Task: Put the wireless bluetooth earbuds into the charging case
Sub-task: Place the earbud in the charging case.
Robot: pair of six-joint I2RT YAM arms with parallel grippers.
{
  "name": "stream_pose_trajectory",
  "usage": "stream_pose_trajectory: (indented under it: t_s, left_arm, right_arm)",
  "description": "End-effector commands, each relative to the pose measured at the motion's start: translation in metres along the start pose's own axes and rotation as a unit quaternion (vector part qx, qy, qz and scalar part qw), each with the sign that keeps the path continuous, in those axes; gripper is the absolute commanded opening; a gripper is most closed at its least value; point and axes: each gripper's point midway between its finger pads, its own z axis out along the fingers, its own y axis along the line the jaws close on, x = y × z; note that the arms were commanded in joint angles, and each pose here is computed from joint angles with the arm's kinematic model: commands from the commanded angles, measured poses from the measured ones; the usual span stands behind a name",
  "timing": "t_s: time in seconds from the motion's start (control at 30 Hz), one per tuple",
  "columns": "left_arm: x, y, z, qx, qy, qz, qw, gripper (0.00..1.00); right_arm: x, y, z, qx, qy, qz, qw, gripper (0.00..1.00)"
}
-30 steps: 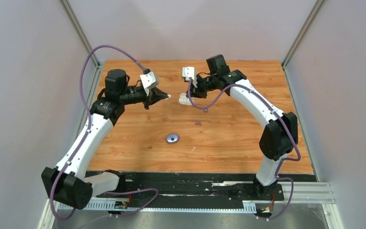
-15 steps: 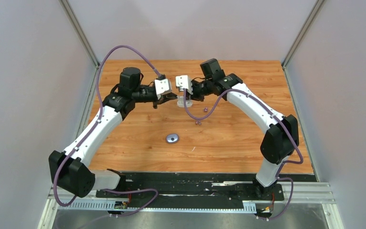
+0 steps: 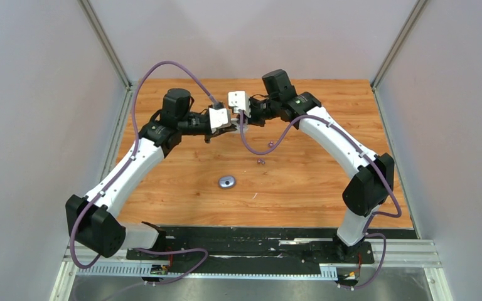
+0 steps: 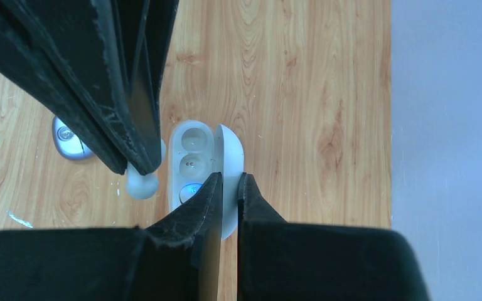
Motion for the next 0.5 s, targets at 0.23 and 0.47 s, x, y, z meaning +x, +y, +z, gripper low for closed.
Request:
stream_pose_trajectory:
  t_s: [0.23, 0.47]
  left_arm:
    - [0.005, 0.006, 0.006, -0.013, 0.024, 0.07, 0.997, 0.0]
    - [0.023, 0.002, 0.002, -0.008, 0.063, 0.076, 0.995, 0.0]
  right_arm:
    - [-0.033, -0.002, -0.007, 0.005, -0.028, -0.03, 0.999, 0.0]
    - [-0.033, -0.001, -0.008, 0.005, -0.026, -0.028, 0.999, 0.0]
